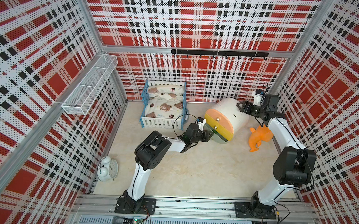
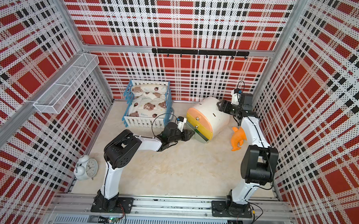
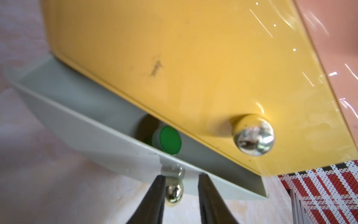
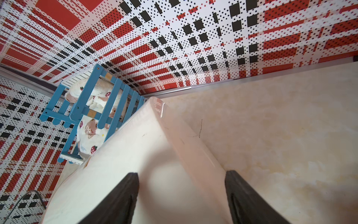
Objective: Put the paint cans in the drawer according to color
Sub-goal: Close the drawer in the storage box.
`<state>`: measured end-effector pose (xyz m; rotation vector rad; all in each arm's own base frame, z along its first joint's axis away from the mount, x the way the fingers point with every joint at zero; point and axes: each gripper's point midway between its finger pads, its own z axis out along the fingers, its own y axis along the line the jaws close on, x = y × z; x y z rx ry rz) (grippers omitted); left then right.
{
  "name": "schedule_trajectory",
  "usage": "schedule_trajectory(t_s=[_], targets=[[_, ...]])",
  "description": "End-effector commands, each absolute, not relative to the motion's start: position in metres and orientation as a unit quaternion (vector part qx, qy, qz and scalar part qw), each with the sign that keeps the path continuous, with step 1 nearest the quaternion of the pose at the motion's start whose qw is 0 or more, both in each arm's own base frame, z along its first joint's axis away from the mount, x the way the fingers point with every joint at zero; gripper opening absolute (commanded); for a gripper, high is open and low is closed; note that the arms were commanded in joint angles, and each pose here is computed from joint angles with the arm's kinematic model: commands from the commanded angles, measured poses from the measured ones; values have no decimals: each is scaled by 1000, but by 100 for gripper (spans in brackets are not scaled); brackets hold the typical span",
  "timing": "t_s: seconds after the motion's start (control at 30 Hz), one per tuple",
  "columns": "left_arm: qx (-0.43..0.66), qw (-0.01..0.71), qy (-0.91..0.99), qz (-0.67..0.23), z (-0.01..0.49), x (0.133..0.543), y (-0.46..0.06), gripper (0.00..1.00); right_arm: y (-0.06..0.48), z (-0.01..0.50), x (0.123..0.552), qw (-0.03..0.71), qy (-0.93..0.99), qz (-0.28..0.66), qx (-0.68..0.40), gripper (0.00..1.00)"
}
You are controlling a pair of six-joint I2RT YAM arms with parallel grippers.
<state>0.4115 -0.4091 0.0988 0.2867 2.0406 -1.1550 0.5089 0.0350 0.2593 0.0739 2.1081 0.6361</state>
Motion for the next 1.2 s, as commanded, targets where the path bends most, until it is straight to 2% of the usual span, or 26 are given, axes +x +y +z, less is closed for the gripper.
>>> schedule_trajectory(t_s=[0.0,0.47,0.63,0.9,1.17], targets=[[99,393,786,-467,102,422,-418,34,45,221,500,396,874,279,37,77],[97,410,780,-464,99,429,-430,34,47,218,501,393,875,282,33,76],[96,426,777,-453,113,424,-420,35,35,235,503,404,881,245,33,76],[76,479,772,-411,156,404,-361,48,-2,306,486,452,882,127,39,80],[-4,553,753,-358,202,390,-258,67,-20,364,419,524,848,60,61,84]])
